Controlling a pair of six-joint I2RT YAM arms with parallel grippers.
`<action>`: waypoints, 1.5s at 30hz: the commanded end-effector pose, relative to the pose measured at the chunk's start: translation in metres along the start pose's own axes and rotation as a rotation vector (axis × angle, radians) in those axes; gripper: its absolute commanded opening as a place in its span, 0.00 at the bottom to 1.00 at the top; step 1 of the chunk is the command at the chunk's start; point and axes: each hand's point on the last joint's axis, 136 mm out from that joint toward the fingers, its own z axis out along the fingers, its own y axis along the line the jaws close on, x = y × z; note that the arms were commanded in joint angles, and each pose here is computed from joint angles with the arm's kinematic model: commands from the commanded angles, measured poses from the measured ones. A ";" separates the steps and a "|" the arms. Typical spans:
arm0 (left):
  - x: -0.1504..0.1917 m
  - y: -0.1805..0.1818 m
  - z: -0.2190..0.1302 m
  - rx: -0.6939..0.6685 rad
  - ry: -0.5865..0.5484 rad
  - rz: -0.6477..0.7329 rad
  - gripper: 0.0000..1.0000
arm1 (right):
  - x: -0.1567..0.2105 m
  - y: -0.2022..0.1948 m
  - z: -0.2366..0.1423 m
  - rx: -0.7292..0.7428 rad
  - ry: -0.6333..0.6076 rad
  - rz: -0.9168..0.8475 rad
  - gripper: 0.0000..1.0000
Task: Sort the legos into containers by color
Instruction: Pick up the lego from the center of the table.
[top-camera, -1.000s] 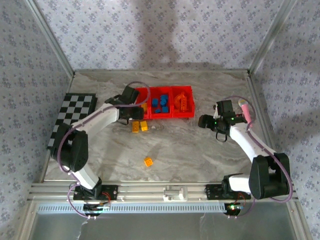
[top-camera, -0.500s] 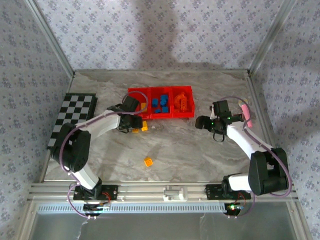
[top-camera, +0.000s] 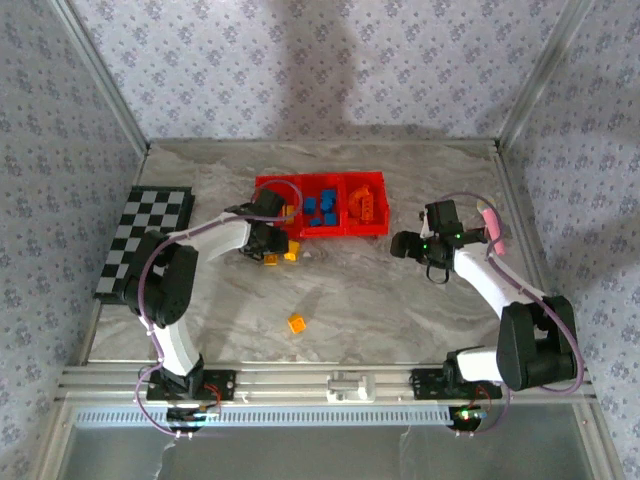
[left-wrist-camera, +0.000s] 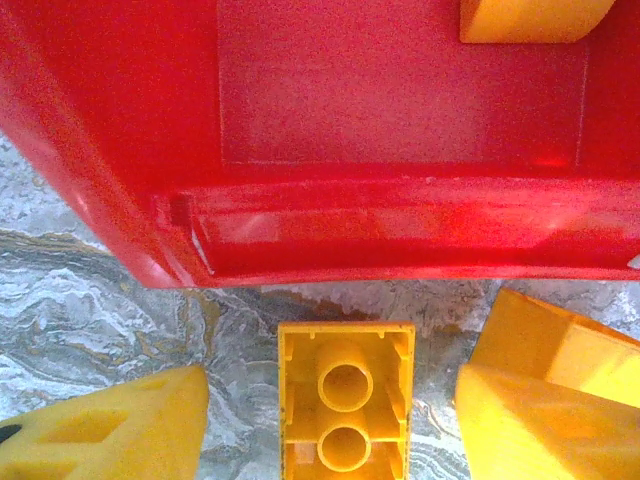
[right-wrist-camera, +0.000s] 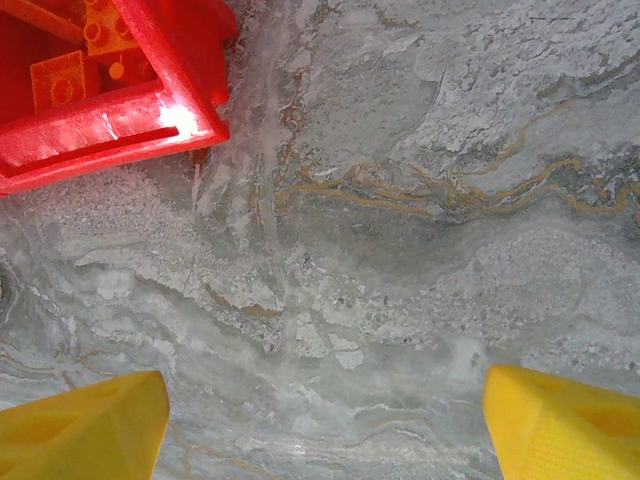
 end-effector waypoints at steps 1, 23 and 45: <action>-0.001 0.002 0.009 -0.014 0.025 0.001 0.63 | -0.004 -0.001 -0.005 0.011 -0.006 -0.004 0.84; 0.010 0.012 0.027 -0.016 0.082 -0.008 0.54 | -0.001 -0.006 -0.009 0.018 -0.014 0.005 0.84; -0.006 -0.004 -0.016 0.065 -0.009 0.007 0.32 | 0.000 -0.007 -0.007 0.016 -0.016 0.011 0.84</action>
